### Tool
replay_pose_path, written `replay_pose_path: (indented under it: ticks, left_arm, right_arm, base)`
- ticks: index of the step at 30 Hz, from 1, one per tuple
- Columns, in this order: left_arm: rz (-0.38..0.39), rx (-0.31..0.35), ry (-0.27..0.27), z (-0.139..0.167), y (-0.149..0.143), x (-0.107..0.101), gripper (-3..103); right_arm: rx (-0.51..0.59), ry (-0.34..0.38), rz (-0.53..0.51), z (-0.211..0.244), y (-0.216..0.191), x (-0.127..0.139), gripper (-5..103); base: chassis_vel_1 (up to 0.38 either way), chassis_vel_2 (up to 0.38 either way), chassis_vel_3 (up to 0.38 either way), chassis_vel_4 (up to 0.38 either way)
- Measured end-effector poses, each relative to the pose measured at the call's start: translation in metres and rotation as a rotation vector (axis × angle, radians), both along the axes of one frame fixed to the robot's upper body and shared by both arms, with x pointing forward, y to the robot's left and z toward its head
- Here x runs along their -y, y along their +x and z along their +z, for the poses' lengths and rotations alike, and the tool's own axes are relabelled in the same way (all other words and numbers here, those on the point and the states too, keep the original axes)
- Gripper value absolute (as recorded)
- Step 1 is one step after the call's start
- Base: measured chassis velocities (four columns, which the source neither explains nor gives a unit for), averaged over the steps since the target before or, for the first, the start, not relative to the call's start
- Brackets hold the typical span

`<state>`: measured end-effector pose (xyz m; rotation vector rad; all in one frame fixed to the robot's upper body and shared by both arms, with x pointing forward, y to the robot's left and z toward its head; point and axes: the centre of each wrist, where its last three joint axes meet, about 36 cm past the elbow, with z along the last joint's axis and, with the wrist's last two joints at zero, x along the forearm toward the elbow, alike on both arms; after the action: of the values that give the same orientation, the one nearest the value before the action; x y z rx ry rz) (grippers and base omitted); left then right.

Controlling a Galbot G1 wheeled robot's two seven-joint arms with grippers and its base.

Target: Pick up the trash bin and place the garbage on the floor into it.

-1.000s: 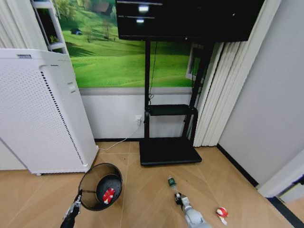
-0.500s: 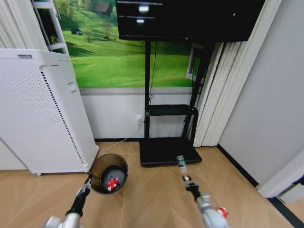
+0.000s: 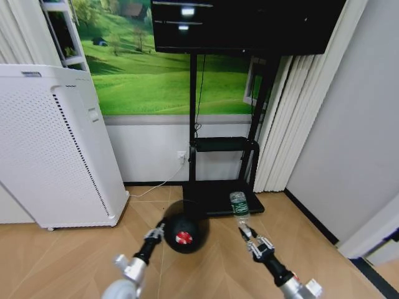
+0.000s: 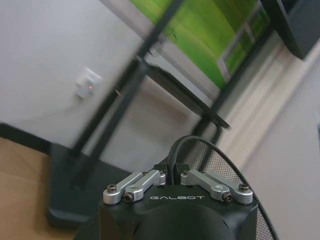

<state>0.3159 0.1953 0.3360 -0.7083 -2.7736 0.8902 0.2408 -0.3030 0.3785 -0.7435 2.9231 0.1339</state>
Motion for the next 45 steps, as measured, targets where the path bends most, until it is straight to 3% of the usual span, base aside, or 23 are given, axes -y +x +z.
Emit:
replay_pose_path:
  ticks: [5, 9, 23, 26, 29, 31, 38, 39, 41, 42, 44, 45]
  left_arm:
    - [-0.059, -0.03, -0.008, -0.025, 0.0, 0.037, 7]
    - [-0.062, -0.03, -0.037, -0.031, 0.001, 0.048, 7]
    - [-0.109, 0.008, -0.081, -0.027, -0.017, 0.05, 7]
    - [-0.104, 0.013, -0.08, -0.024, -0.02, 0.046, 7]
    - [-0.101, 0.019, -0.073, -0.021, -0.022, 0.038, 7]
    - [-0.098, 0.018, -0.073, -0.021, -0.022, 0.036, 7]
    - [-0.063, 0.004, -0.107, -0.019, -0.019, 0.031, 7]
    - [-0.063, 0.004, -0.107, -0.019, -0.019, 0.031, 7]
    - [-0.033, -0.003, -0.124, -0.019, -0.018, 0.029, 7]
    - [-0.033, -0.003, -0.124, -0.019, -0.018, 0.029, 7]
    - [0.046, -0.021, -0.157, -0.018, -0.015, 0.02, 7]
    - [0.046, -0.021, -0.157, -0.018, -0.015, 0.02, 7]
  right_arm:
    - [0.024, 0.001, 0.069, 0.015, -0.003, -0.019, 30]
    - [0.018, -0.028, 0.105, 0.017, -0.006, -0.019, 30]
    - [-0.009, -0.105, 0.185, -0.011, 0.0, -0.039, 29]
    - [-0.005, -0.108, 0.183, -0.014, 0.005, -0.039, 37]
    - [-0.012, -0.111, 0.183, -0.016, 0.007, -0.04, 54]
    - [-0.012, -0.112, 0.184, -0.017, 0.007, -0.04, 59]
    - [0.01, -0.109, 0.16, -0.009, 0.007, -0.037, 86]
    - [0.01, -0.109, 0.16, -0.009, 0.007, -0.037, 86]
    - [0.034, -0.07, 0.1, 0.001, 0.011, -0.034, 96]
    - [0.034, -0.07, 0.1, 0.001, 0.011, -0.034, 96]
    - [0.054, -0.034, -0.034, 0.013, 0.021, -0.029, 99]
    - [0.054, -0.034, -0.034, 0.013, 0.021, -0.029, 99]
  base:
    - [0.0, 0.0, 0.0, 0.0]
    - [0.0, 0.0, 0.0, 0.0]
    - [0.0, 0.0, 0.0, 0.0]
    - [0.0, 0.0, 0.0, 0.0]
    - [0.0, 0.0, 0.0, 0.0]
    - [0.0, 0.0, 0.0, 0.0]
    - [0.0, 0.0, 0.0, 0.0]
    - [0.0, 0.0, 0.0, 0.0]
    - [0.0, 0.0, 0.0, 0.0]
    - [0.0, 0.0, 0.0, 0.0]
    - [0.0, 0.0, 0.0, 0.0]
    - [0.0, 0.0, 0.0, 0.0]
